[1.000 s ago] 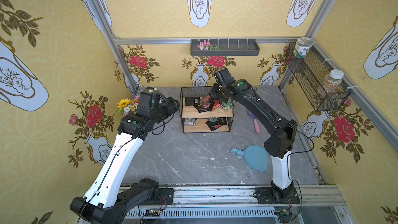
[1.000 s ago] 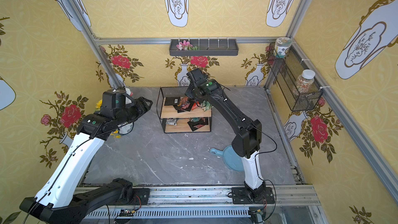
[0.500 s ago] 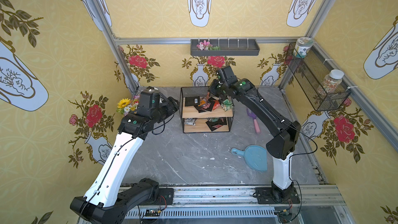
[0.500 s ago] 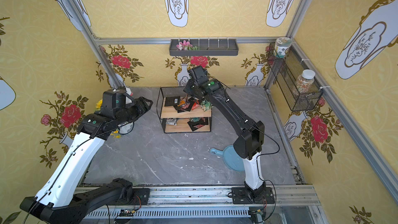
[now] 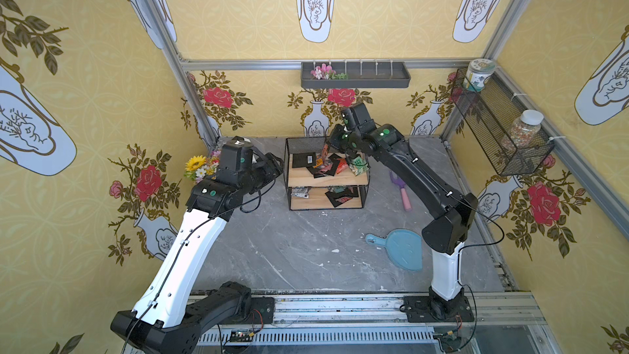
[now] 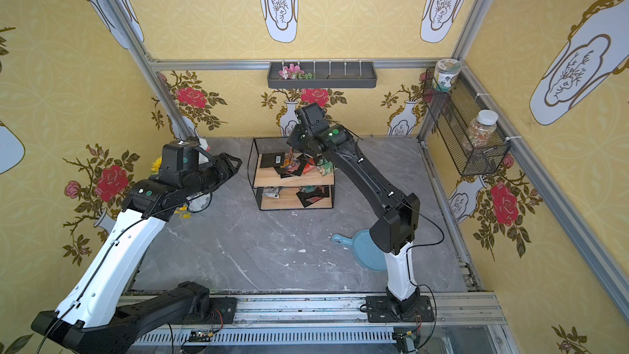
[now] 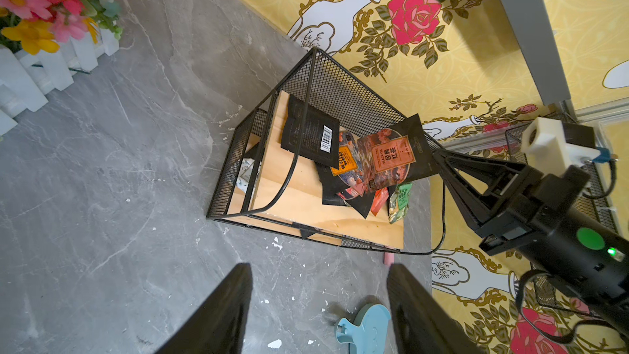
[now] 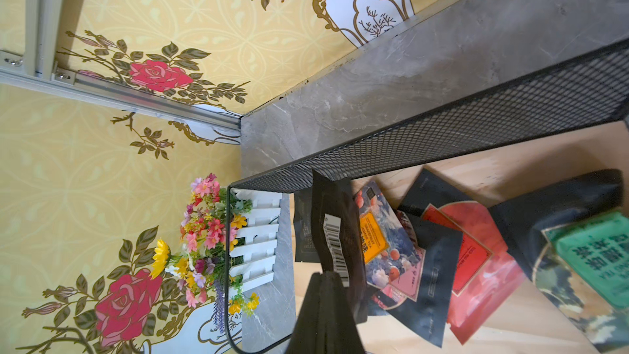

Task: Remove the tea bags from the shelf
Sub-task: Pick up the tea bag from the shelf, then place the tea bag at the center of the board.

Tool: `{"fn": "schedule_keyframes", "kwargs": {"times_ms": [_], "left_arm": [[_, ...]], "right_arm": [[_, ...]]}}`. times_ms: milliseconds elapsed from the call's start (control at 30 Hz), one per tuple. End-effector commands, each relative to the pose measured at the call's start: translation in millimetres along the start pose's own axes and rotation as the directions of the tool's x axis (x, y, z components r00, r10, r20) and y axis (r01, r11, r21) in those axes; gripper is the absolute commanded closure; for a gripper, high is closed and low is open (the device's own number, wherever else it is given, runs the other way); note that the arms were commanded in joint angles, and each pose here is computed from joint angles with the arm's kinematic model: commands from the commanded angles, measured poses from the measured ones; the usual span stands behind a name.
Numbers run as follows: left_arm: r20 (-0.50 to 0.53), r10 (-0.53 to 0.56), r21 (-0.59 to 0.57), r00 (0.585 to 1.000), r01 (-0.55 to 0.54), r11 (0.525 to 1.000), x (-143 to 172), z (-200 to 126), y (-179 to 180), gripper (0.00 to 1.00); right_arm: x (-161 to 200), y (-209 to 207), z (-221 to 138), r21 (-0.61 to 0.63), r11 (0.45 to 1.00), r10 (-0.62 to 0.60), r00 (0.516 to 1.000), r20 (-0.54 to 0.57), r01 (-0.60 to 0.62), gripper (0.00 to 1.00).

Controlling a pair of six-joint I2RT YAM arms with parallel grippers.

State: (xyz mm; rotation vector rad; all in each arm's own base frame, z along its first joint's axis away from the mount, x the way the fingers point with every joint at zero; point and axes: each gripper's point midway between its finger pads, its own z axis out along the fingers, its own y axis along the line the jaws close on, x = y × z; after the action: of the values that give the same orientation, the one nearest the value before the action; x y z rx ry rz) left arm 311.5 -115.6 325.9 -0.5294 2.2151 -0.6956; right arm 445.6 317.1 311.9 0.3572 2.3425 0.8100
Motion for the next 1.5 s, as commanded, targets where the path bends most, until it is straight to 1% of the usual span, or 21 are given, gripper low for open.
{"fn": "schedule_keyframes", "kwargs": {"times_ms": [0,233,400,633,867,1033,1100,1200,1267,1367,1467], "left_arm": [[0.004,0.014,0.016,1.0,-0.014,1.0,-0.7,-0.9,-3.0,0.32],[0.015,0.016,0.015,1.0,-0.016,1.0,-2.6,-5.1,-3.9,0.32],[0.023,0.014,0.02,1.0,-0.015,1.0,-4.0,-10.5,-6.1,0.33],[0.038,0.005,0.035,0.999,-0.006,0.999,-4.7,-23.2,-9.5,0.33],[0.054,-0.008,0.04,0.999,0.005,0.999,-3.5,-37.9,-7.9,0.33],[0.069,-0.011,0.031,0.998,0.009,0.999,-3.2,-49.8,-4.0,0.34],[0.072,-0.016,0.031,0.997,0.013,0.999,-2.5,-52.9,-2.8,0.34],[0.068,-0.018,0.033,0.998,0.016,0.999,0.0,-56.5,-1.3,0.34],[0.07,-0.011,0.026,0.997,0.009,1.0,-0.2,-58.9,0.1,0.34],[0.065,0.002,0.016,0.998,-0.003,1.0,1.0,-59.9,1.5,0.34],[0.062,0.002,0.016,0.998,-0.003,1.0,2.1,-60.5,2.1,0.34]], "right_arm": [[-4.7,16.6,-7.9,-0.066,0.998,-0.008,1.0,0.026,0.009,1.0],[12.8,29.4,-18.2,-0.116,0.993,-0.027,1.0,-0.007,0.026,1.0],[42.6,41.8,-29.9,-0.157,0.985,-0.076,0.996,-0.044,0.068,1.0],[103.5,54.3,-53.0,-0.226,0.966,-0.155,0.983,-0.101,0.129,1.0],[190.0,52.4,-54.2,-0.302,0.935,-0.259,0.939,-0.226,0.185,1.0],[247.2,47.2,-39.0,-0.344,0.921,-0.297,0.9,-0.321,0.182,1.0],[266.2,41.3,-25.7,-0.357,0.921,-0.292,0.886,-0.36,0.159,1.0],[294.0,28.2,-3.4,-0.346,0.926,-0.297,0.858,-0.418,0.152,1.0],[310.8,21.3,11.6,-0.345,0.931,-0.281,0.844,-0.458,0.123,1.0],[330.2,9.9,31.2,-0.324,0.942,-0.252,0.828,-0.501,0.09,1.0],[339.0,-0.5,43.7,-0.299,0.949,-0.244,0.823,-0.512,0.096,1.0]]}}
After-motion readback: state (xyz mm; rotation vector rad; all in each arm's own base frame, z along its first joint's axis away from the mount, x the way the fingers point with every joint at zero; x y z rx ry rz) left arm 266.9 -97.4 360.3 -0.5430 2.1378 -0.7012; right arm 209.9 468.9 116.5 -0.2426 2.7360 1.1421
